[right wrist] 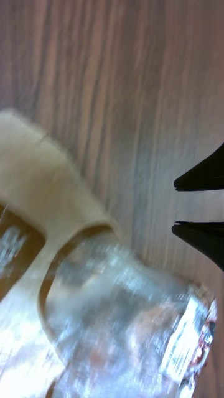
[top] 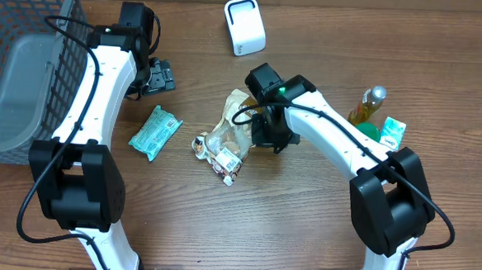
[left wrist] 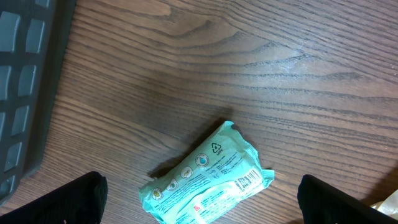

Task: Scan the item barcode

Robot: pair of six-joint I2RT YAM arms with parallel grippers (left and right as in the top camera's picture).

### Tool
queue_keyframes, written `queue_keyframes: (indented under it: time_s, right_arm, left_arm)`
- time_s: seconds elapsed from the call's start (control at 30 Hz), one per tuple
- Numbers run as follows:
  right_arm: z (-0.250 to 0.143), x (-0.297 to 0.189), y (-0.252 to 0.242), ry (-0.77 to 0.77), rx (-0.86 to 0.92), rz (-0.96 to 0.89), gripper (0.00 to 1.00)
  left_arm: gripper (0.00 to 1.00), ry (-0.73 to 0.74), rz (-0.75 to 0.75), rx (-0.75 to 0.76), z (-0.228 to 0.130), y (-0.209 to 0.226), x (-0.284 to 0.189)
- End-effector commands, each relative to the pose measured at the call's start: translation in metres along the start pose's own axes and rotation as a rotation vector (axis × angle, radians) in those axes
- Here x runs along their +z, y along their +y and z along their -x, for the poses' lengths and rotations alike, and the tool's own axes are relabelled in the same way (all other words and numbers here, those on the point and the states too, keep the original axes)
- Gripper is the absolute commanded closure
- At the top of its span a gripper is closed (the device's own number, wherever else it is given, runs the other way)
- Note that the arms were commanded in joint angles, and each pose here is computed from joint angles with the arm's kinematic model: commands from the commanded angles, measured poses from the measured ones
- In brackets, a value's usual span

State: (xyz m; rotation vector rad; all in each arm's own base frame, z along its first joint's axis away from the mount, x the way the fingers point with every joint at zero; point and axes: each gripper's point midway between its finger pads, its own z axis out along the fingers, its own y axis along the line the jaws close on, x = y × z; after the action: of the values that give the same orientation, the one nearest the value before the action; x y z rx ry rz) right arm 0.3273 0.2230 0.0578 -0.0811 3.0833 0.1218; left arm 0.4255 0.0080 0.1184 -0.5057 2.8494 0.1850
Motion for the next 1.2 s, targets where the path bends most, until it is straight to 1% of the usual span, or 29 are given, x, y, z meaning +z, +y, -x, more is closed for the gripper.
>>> queue_keyframes:
  time_s: [0.0,0.07,0.13,0.27,0.43,0.6,0.7,0.87,0.97,1.17]
  right_arm:
    - [0.001,-0.007,0.014,-0.026,-0.032,0.070,0.86]
    - [0.001,-0.006,0.027,-0.017,-0.038,0.136,0.86]
    - [-0.003,-0.004,0.033,-0.004,-0.043,0.154,0.87]
    - [-0.017,0.006,0.031,0.031,-0.050,0.136,0.86]
    - [-0.038,0.025,0.027,0.081,0.010,0.109,0.86]
    - [-0.048,0.038,0.051,0.078,-0.034,0.194,0.86]
    - [-0.050,0.037,0.072,0.059,-0.072,0.255,0.86]
    - [-0.050,0.035,0.097,0.009,-0.130,0.301,0.83]
    - [-0.052,0.034,0.104,0.000,-0.148,0.312,0.83]
    - [-0.053,0.034,0.103,0.004,-0.148,0.309,0.82]
  left_arm:
    - [0.00,-0.016,0.008,0.015,0.005,0.000,-0.002]
    - [0.00,-0.016,0.008,0.015,0.005,0.000,-0.002]
    - [0.00,-0.016,0.008,0.015,0.005,0.000,-0.002]
    - [0.00,-0.016,0.008,0.015,0.005,0.000,-0.002]
    - [0.00,-0.016,0.008,0.015,0.005,0.000,-0.002]
    - [0.01,-0.016,0.008,0.015,0.005,0.000,-0.002]
    - [0.00,-0.016,0.008,0.015,0.005,0.000,-0.002]
    - [0.00,-0.016,0.008,0.015,0.005,0.000,-0.002]
    - [0.00,-0.016,0.008,0.015,0.005,0.000,-0.002]
    - [0.00,-0.016,0.008,0.015,0.005,0.000,-0.002]
